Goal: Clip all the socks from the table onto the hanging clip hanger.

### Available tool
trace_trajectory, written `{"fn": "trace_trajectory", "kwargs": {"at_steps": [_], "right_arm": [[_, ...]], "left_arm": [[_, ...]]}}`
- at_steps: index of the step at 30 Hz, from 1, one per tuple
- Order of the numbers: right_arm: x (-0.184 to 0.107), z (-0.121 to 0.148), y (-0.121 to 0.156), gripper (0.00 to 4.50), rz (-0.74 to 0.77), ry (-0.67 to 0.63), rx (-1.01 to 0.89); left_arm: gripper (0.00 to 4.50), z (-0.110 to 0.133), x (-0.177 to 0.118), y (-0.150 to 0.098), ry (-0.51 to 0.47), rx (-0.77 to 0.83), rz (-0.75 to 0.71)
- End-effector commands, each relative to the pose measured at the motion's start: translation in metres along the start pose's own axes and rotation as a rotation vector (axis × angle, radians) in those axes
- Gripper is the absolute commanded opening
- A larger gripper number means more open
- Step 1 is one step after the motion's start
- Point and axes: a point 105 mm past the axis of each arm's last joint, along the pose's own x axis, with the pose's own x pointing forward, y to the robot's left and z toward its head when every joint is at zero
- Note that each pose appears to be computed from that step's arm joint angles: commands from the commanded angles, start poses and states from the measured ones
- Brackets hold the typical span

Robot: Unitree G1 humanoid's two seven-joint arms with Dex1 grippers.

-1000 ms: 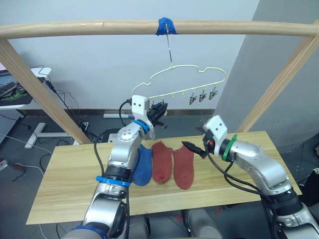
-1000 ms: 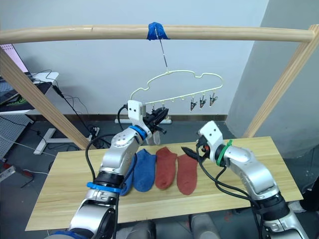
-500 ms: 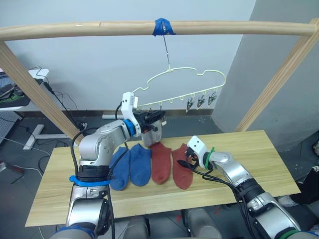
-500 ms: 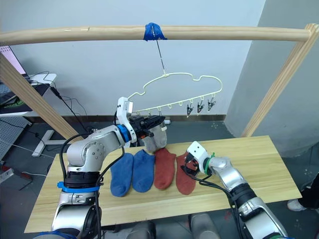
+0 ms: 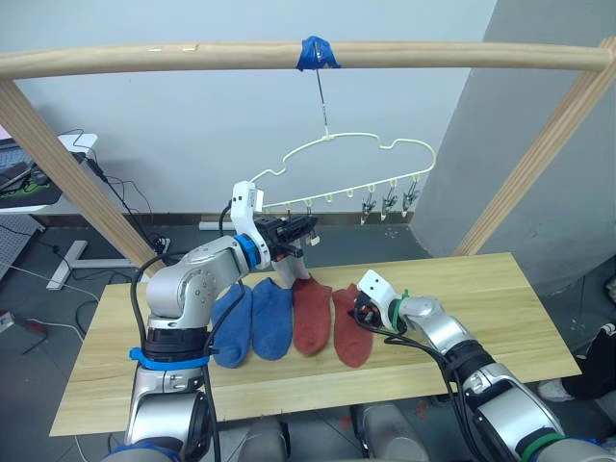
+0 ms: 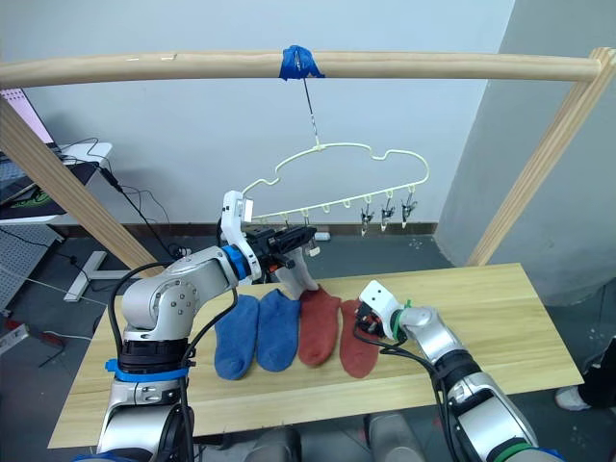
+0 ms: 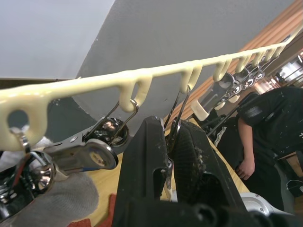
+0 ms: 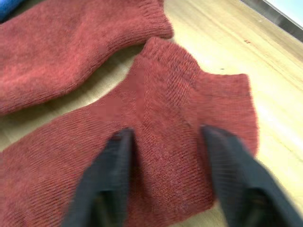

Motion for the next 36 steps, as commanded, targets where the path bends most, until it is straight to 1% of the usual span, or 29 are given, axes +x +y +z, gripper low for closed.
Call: {"fn": "trace_trajectory", "kwargs": {"at_steps": [1,3,6,9,11,13,15,18,23,31,33,36], "right_arm": [[-0.007,-0.004,0.002,0.72,0.014,-0.008,-0.071],[-0.015,0.001,0.001,0.02,0.010,-0.050,-0.093],[-0.031,0.019,-0.001,0.02,0.008,-0.139,-0.093],[-0.048,0.037,0.003,0.02,0.031,-0.203,-0.116],[-0.064,0.057,0.011,0.02,0.066,-0.269,-0.096],[-0.079,0.079,0.022,0.02,0.103,-0.327,-0.117],[-0.087,0.089,0.029,0.02,0.114,-0.347,-0.139],[-0.091,0.097,0.033,0.02,0.111,-0.352,-0.139],[-0.092,0.120,0.030,0.02,0.044,-0.393,-0.166],[-0.097,0.126,0.024,0.02,0.005,-0.403,-0.195],[-0.102,0.133,0.026,0.02,0.006,-0.416,-0.213],[-0.105,0.139,0.028,0.02,0.002,-0.429,-0.223]], "left_arm": [[0.18,-0.004,-0.001,-0.002,0.004,-0.011,0.008],[0.18,-0.005,-0.001,-0.003,0.000,-0.037,0.005],[0.18,-0.003,-0.002,-0.003,-0.009,-0.070,0.004],[0.18,-0.004,-0.002,-0.003,-0.007,-0.129,0.004],[0.18,-0.005,-0.002,-0.005,-0.003,-0.176,-0.008],[0.18,-0.003,-0.001,-0.007,-0.017,-0.261,-0.023],[0.18,0.000,0.000,-0.008,-0.030,-0.320,-0.029],[0.18,0.001,0.000,-0.009,-0.030,-0.365,-0.035],[0.18,-0.003,0.001,-0.014,0.009,-0.360,-0.060],[0.18,-0.004,0.001,-0.012,0.018,-0.348,-0.049],[0.18,-0.003,0.002,-0.009,0.011,-0.325,-0.033],[0.18,-0.003,0.003,-0.012,0.014,-0.324,-0.048]]}}
